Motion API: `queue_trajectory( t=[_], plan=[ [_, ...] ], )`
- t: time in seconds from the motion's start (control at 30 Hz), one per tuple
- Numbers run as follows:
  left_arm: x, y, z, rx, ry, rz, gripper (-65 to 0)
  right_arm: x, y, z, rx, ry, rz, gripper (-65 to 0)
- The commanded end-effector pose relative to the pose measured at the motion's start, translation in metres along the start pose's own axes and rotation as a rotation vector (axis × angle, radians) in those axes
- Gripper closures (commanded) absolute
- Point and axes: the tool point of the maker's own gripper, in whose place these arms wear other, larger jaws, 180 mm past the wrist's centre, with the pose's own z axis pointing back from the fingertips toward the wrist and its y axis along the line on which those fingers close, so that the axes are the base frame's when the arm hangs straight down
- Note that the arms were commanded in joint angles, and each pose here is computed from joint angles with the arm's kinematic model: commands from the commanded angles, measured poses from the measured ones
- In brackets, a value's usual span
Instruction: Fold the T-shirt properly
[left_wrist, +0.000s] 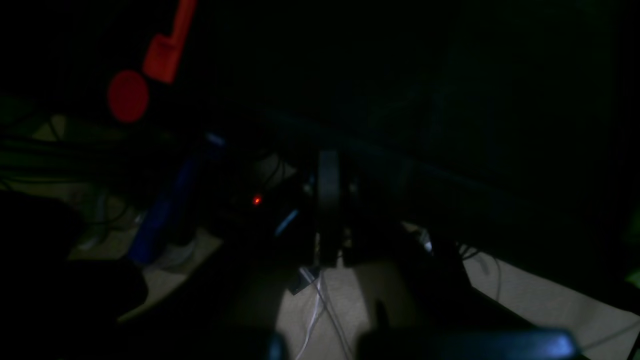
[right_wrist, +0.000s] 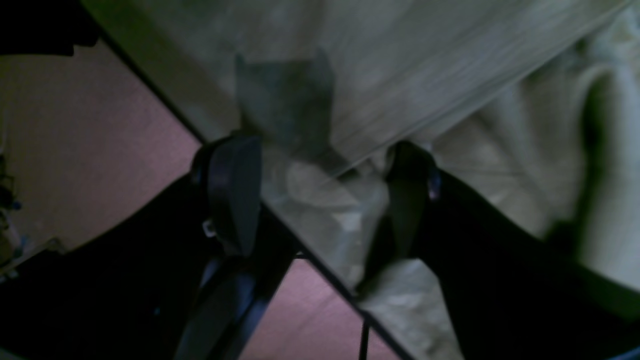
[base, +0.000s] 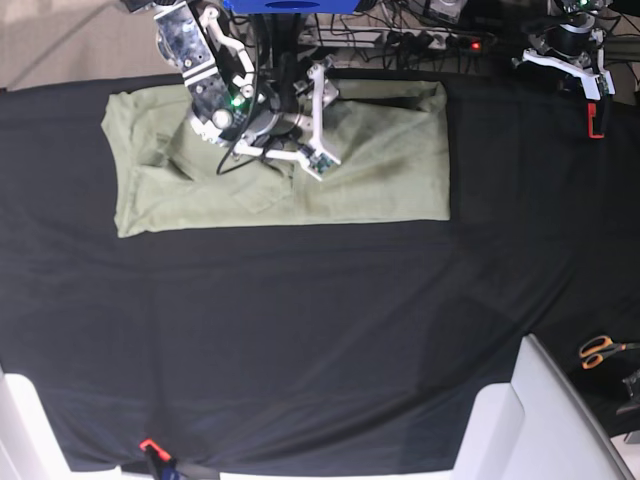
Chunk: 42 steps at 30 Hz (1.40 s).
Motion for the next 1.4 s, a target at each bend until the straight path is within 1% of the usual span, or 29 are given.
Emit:
queue_trajectory(
  t=[0.0, 0.03, 0.1, 0.17, 0.3, 0.37, 0.4, 0.47, 0.57, 0.7, 0.87, 1.07, 1.1, 1.23, 1.37],
  plan=[
    [0.008, 0.005, 0.003, 0.002, -0.028, -0.011, 0.0, 0.014, 0.001, 0.003, 0.006, -0.042, 0.003, -35.4],
    [0.008, 0.005, 0.003, 0.002, -0.028, -0.011, 0.0, 0.014, 0.001, 0.003, 0.006, -0.043, 0.001, -35.3],
    [0.008, 0.006, 0.003, 0.003, -0.027, -0.011, 0.0, 0.014, 0.001, 0.003, 0.006, -0.043, 0.001, -31.8],
    [0.008, 0.006, 0.003, 0.003, -0.027, -0.011, 0.0, 0.014, 0.001, 0.003, 0.006, -0.043, 0.001, -25.8],
    [0.008, 0.006, 0.003, 0.003, -0.027, -0.011, 0.0, 0.013, 0.002, 0.003, 0.008, -0.037, 0.003, -11.9],
    [0.008, 0.006, 0.003, 0.003, -0.027, -0.011, 0.0, 0.012, 0.001, 0.003, 0.006, -0.036, -0.001, -2.0],
    [0.009, 0.006, 0.003, 0.003, -0.028, -0.011, 0.0, 0.012, 0.001, 0.003, 0.006, -0.035, -0.001, 0.0],
    [0.008, 0.005, 0.003, 0.002, -0.028, -0.011, 0.0, 0.011, 0.002, 0.003, 0.008, -0.033, -0.003, -0.9],
    [0.008, 0.005, 0.003, 0.002, -0.028, -0.011, 0.0, 0.010, 0.001, 0.004, 0.004, -0.034, -0.004, -0.5],
    [0.008, 0.006, 0.003, 0.003, -0.027, -0.011, 0.0, -0.002, 0.000, 0.006, -0.001, 0.022, -0.006, -0.5],
    [0.008, 0.006, 0.003, 0.004, -0.026, -0.011, 0.0, 0.005, -0.003, 0.021, -0.029, -0.001, -0.003, -0.5],
    [0.008, 0.005, 0.003, 0.002, -0.028, -0.010, 0.0, -0.003, -0.009, 0.025, -0.047, 0.039, 0.005, -0.5],
    [0.008, 0.005, 0.003, 0.002, -0.028, -0.010, 0.0, -0.005, -0.011, 0.025, -0.053, 0.044, 0.001, -0.5],
    [0.008, 0.005, 0.003, 0.002, -0.028, -0.010, 0.0, -0.012, -0.023, 0.027, -0.112, 0.054, -0.090, -0.5],
    [0.008, 0.005, 0.003, 0.002, -0.028, -0.010, 0.0, -0.013, -0.025, 0.027, -0.120, 0.056, -0.100, -0.5]
  ],
)
